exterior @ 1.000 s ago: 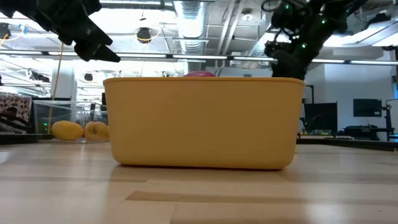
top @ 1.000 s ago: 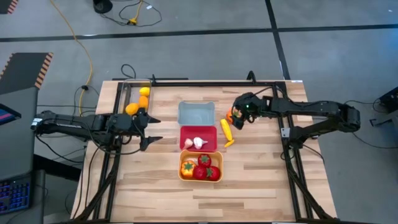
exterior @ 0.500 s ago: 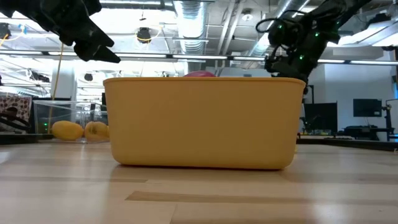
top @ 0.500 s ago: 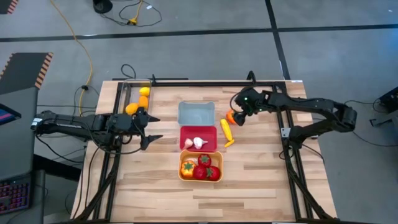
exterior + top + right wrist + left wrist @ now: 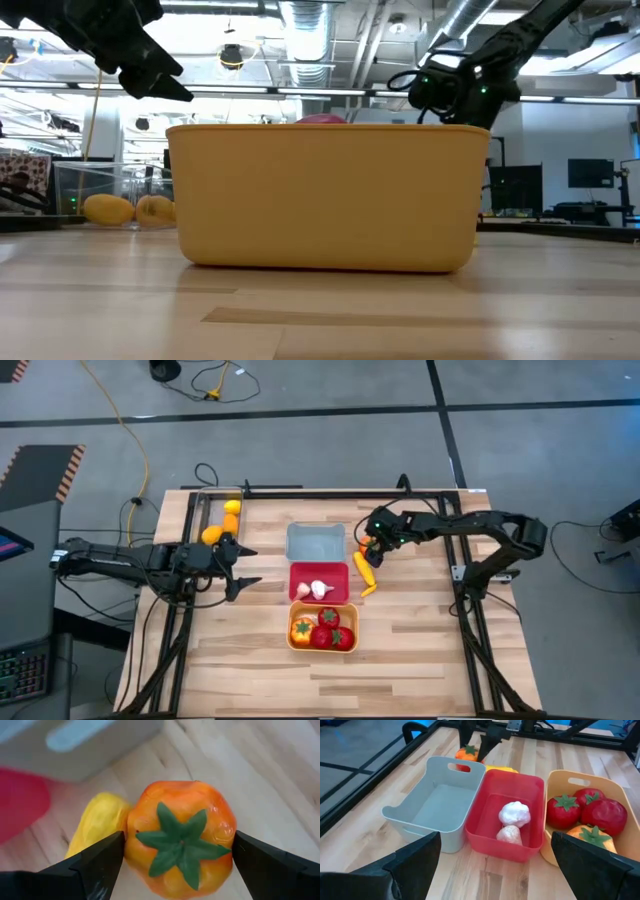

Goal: Sort produce into baskets
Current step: Put the orange tomato into the yellow bin

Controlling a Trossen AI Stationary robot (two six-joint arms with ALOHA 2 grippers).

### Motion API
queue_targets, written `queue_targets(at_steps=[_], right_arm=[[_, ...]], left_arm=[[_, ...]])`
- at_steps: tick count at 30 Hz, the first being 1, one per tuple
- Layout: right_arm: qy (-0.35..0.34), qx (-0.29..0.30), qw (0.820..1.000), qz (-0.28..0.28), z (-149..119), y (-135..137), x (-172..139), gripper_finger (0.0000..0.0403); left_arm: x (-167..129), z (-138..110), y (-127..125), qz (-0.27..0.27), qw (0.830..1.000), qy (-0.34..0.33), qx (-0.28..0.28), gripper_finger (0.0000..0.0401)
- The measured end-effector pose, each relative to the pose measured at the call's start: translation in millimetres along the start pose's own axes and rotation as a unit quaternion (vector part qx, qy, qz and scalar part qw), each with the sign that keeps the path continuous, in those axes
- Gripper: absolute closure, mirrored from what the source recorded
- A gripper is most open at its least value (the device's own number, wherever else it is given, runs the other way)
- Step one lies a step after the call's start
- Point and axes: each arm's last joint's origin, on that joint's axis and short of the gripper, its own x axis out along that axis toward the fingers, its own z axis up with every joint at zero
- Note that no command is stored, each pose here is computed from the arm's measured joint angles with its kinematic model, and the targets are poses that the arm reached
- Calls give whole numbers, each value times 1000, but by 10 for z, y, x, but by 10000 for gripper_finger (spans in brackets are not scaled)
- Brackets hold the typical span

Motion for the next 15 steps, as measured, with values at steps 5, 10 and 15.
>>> queue_targets(at_steps=[5,10,15], right_arm=[[-8,0,1000,1,16,3,35,43],[-8,0,1000,1,16,2,36,74],[-7,2,1000,1,12,2,38,76]], left_arm=[[0,0,0,0,1000,0,0,36],[0,0,0,0,1000,0,0,36],[0,0,0,0,1000,0,0,36]])
